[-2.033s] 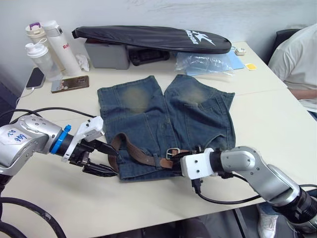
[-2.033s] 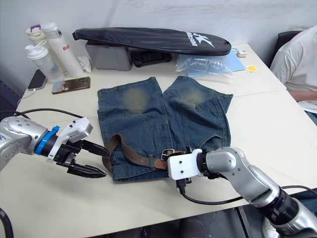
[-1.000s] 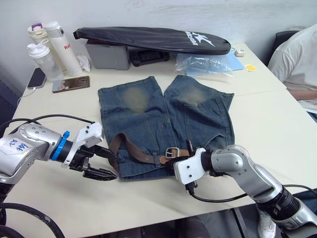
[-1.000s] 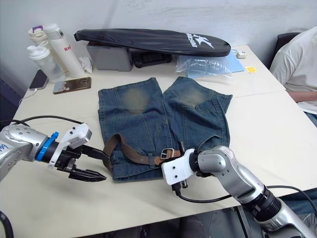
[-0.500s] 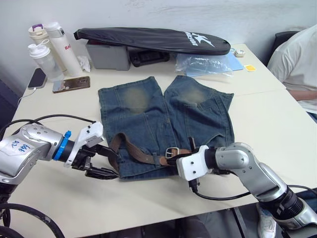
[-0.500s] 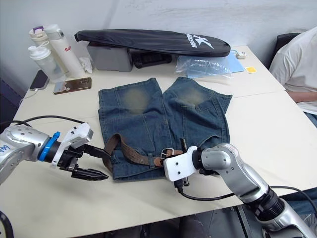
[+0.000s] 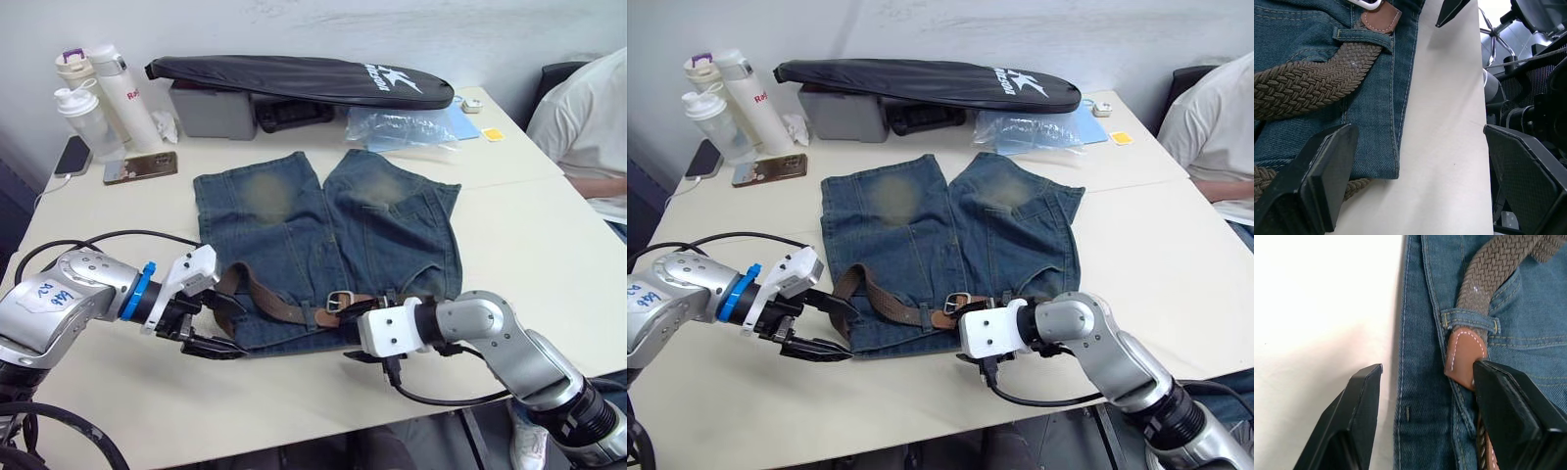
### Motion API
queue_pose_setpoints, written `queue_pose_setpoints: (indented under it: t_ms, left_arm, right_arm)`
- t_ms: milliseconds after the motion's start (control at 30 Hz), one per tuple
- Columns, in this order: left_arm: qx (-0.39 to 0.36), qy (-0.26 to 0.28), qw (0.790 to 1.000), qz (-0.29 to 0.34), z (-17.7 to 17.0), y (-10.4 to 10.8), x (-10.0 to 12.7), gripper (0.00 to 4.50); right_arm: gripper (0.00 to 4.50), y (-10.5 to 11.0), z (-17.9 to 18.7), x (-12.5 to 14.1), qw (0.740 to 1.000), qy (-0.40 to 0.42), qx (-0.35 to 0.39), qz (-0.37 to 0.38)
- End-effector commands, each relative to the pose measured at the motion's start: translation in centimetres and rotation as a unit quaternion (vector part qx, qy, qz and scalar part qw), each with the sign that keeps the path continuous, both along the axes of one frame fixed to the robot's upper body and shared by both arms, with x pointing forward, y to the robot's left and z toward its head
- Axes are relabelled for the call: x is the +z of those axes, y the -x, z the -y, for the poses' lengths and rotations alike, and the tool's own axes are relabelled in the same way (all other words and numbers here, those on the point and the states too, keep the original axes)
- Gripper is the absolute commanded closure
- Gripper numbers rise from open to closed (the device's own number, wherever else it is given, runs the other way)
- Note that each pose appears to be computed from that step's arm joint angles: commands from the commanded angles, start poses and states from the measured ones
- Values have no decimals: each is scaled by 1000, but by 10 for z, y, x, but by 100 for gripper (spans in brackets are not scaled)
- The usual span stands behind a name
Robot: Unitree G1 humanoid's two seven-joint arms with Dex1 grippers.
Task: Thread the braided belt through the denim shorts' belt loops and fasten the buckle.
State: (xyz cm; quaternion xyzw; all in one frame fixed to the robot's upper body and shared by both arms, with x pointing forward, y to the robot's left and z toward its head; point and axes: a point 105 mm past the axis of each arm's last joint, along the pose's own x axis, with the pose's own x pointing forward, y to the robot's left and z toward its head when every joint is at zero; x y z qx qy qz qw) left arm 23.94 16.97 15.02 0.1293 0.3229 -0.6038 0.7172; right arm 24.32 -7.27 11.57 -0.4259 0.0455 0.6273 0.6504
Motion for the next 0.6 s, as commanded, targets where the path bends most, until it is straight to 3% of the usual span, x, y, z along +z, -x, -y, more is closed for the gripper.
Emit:
queue_pose_setpoints:
  t_ms: [33, 167, 267, 367, 600]
  left_arm:
    - [-11, -2, 1000, 14, 5, 1, 2, 0]
    - [-15, 4, 1000, 27, 12, 1, -1, 0]
    - [-25, 6, 999, 30, 16, 5, -6, 0]
    - [-28, 16, 999, 39, 19, 7, -8, 0]
    - [-13, 35, 996, 87, 22, -4, -9, 0]
  right_arm:
    - [123, 4, -2, 5, 1000, 0, 12, -2]
    - [123, -4, -3, 11, 1000, -9, -1, 7]
    - [199, -6, -3, 20, 1000, -19, -7, 9]
    - [344, -5, -3, 27, 1000, -22, -6, 11]
    - [344, -4, -2, 33, 999, -28, -13, 11]
